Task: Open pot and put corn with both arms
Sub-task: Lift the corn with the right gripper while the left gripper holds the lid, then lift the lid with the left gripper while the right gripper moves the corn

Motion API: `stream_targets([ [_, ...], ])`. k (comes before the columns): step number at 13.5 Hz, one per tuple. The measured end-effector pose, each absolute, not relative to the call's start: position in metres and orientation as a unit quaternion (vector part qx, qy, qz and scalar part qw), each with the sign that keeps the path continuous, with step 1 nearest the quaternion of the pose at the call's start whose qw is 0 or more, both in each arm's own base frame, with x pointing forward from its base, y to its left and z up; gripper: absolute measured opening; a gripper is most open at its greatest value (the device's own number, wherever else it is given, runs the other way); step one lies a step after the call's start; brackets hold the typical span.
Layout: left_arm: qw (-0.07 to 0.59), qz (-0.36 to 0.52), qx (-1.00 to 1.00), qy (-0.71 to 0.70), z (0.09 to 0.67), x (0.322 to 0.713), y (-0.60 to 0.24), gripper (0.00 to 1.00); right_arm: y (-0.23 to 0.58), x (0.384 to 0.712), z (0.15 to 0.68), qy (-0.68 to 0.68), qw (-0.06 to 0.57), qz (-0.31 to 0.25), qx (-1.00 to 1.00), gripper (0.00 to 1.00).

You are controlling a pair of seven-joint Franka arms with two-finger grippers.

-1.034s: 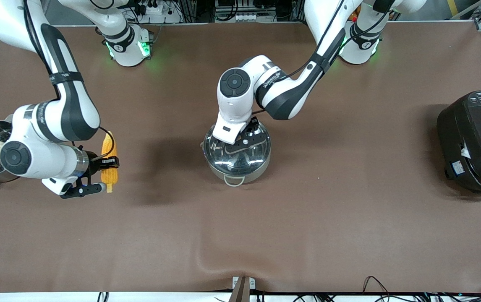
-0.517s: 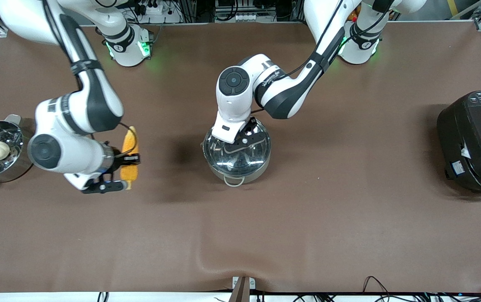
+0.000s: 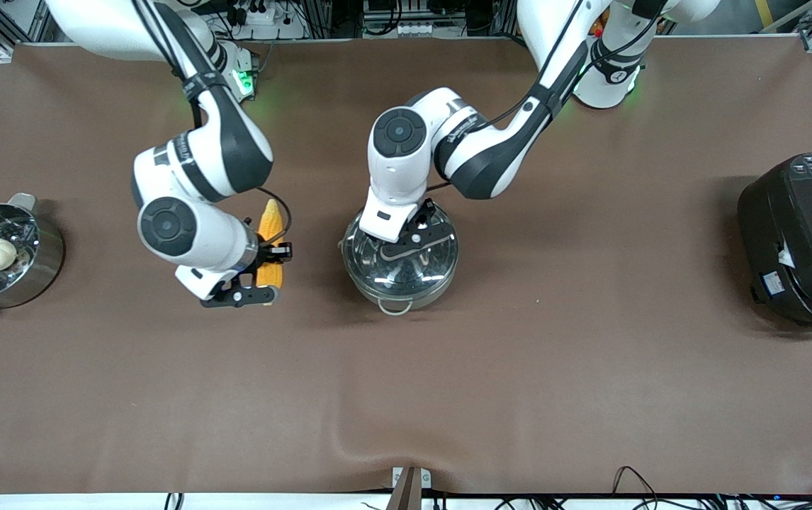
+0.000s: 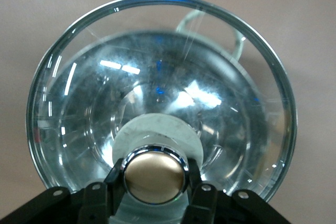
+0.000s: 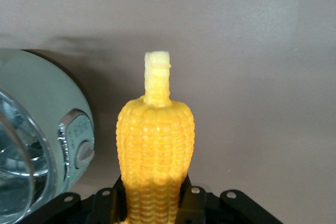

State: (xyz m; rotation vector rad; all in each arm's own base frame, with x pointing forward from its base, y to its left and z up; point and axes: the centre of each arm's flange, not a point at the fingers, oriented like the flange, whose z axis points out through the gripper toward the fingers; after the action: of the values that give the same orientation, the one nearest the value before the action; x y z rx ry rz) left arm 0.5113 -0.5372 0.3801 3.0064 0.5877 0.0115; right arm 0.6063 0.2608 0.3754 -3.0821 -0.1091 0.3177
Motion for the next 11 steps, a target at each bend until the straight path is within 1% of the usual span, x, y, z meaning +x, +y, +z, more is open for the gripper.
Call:
stream_targets([
  [3, 0.053, 0.020, 0.975, 0.215, 0.439, 0.529, -0.504, 0.50, 0.272, 0.603, 0.377, -0.025, 0.019, 0.099, -0.995, 0.37],
  [6, 0.041, 0.019, 0.972, 0.232, 0.482, 0.541, -0.464, 0.50, 0.313, 0.590, 0.381, -0.042, 0.018, 0.093, -0.995, 0.37],
  [8, 0.017, 0.007, 0.976, 0.217, 0.496, 0.556, -0.424, 0.50, 0.360, 0.572, 0.377, -0.074, 0.017, 0.089, -0.993, 0.37],
  [11, 0.000, -0.003, 0.980, 0.199, 0.509, 0.590, -0.341, 0.50, 0.428, 0.553, 0.355, -0.114, 0.017, 0.069, -0.991, 0.37],
])
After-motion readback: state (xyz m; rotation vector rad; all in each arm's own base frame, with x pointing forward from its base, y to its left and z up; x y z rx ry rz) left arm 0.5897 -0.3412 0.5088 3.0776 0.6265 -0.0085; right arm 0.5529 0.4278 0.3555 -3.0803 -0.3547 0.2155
